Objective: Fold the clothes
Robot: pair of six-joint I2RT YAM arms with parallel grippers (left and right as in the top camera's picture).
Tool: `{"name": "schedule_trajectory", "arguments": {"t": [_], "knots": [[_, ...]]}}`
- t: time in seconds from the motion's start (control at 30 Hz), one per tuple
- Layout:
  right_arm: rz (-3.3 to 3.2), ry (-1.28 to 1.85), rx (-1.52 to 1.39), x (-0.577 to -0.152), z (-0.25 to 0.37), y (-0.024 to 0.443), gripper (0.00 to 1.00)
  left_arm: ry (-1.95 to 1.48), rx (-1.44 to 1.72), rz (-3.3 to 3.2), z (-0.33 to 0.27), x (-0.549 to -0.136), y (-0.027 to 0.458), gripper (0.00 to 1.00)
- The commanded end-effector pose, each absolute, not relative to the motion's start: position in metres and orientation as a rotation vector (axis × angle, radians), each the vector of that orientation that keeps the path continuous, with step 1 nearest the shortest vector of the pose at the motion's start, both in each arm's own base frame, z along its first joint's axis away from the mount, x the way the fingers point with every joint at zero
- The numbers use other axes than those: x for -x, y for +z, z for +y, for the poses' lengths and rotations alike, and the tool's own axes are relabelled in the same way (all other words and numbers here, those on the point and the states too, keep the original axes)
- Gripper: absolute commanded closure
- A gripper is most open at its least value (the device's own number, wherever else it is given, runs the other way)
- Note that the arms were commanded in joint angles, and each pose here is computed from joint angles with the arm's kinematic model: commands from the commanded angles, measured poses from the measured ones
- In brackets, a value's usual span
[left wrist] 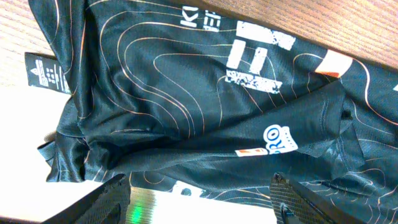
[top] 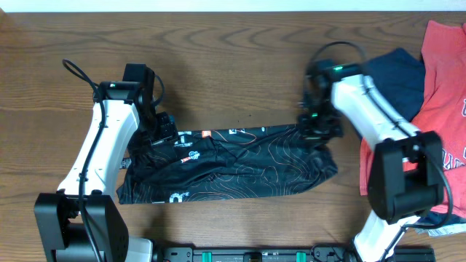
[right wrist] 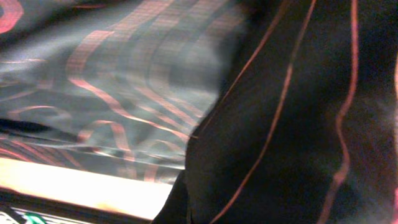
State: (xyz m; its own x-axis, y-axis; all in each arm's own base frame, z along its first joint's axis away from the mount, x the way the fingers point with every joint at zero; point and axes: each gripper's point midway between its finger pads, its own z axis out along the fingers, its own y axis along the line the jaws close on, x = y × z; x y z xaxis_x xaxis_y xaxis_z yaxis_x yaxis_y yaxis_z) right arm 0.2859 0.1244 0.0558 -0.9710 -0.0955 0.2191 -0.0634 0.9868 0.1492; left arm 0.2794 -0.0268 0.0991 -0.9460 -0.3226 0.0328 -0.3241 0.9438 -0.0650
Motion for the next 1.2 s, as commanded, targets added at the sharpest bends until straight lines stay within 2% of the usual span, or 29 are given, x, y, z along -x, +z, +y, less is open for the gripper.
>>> {"name": "schedule_trajectory", "arguments": {"t": [0.0, 0.27, 0.67, 0.77, 0.87, 1.0, 1.1, 1.17], "knots": [[-2.905, -0.295, -0.099, -0.275, 0.17, 0.06, 0.99, 0.105, -0.494, -3.093, -0.026, -0.283, 0.104, 0.26], [-2.954, -0.372, -0.255, -0.258, 0.245, 0.054, 0.99, 0.105, -0.493, -3.092, -0.026, -0.282, 0.104, 0.27], [-2.958, -0.507, -0.402, -0.246, 0.293, 0.055, 0.96, 0.105, -0.477, -3.095, -0.026, -0.282, 0.104, 0.27], [-2.954, -0.512, -0.421, -0.243, 0.296, 0.055, 0.9, 0.105, -0.477, -3.095, -0.026, -0.282, 0.104, 0.27], [-2.959, -0.541, -0.445, -0.243, 0.303, 0.056, 0.88, 0.105, -0.477, -3.095, -0.026, -0.283, 0.104, 0.27], [-2.9, -0.748, -0.635, -0.238, 0.332, 0.066, 0.81, 0.105, -0.476, -3.095, -0.026, -0.282, 0.104, 0.26], [-2.854, -0.864, -0.761, -0.234, 0.347, 0.074, 0.63, 0.105, -0.476, -3.095, -0.026, -0.282, 0.104, 0.27], [-2.88, -0.823, -0.824, -0.238, 0.343, 0.07, 0.69, 0.105, -0.477, -3.095, -0.026, -0.282, 0.104, 0.26]]}}
